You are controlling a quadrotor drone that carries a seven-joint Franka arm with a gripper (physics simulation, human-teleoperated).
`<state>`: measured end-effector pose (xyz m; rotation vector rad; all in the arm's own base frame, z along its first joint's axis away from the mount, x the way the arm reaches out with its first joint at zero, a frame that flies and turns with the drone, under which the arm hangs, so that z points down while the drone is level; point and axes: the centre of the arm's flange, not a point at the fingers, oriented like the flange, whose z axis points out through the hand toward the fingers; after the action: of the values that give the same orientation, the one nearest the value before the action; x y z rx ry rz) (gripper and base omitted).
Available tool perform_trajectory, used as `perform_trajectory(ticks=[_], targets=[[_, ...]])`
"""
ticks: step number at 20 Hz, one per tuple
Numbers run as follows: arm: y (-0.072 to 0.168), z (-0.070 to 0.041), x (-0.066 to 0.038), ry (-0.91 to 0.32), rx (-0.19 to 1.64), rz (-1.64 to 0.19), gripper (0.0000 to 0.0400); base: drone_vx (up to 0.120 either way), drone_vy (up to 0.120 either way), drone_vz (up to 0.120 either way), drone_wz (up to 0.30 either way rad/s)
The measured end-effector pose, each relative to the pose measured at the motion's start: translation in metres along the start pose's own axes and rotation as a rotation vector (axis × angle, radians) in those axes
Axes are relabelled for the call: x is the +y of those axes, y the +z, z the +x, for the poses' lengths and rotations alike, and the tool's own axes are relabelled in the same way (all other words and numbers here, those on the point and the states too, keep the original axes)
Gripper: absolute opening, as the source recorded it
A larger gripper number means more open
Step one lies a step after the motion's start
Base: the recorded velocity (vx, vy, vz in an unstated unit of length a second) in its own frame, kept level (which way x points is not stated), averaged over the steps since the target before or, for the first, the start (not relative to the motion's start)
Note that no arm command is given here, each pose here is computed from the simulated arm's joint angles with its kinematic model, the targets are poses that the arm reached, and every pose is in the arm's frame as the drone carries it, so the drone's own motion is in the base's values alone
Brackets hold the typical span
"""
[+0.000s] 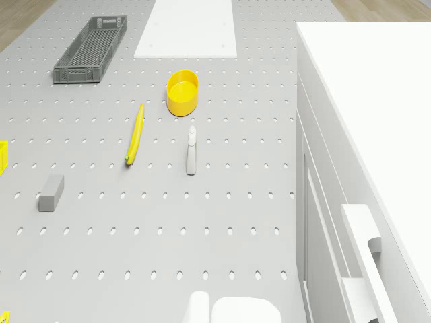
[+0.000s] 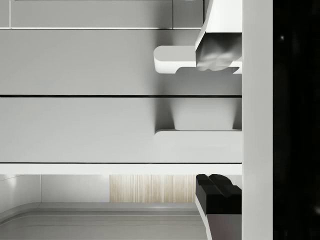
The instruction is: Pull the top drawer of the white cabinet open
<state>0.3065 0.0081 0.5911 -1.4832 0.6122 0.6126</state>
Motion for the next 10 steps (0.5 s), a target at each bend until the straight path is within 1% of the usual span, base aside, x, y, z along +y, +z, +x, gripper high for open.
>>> perform_trajectory(ticks=[5, 10], targets=[[0.014, 0.000, 0.000, 0.000, 0.000, 0.000, 0.0305, 0.000, 0.000, 0.000, 0.000], [0.022, 0.007, 0.007, 0.000, 0.000, 0.000, 0.0305, 0.000, 0.000, 0.000, 0.000]])
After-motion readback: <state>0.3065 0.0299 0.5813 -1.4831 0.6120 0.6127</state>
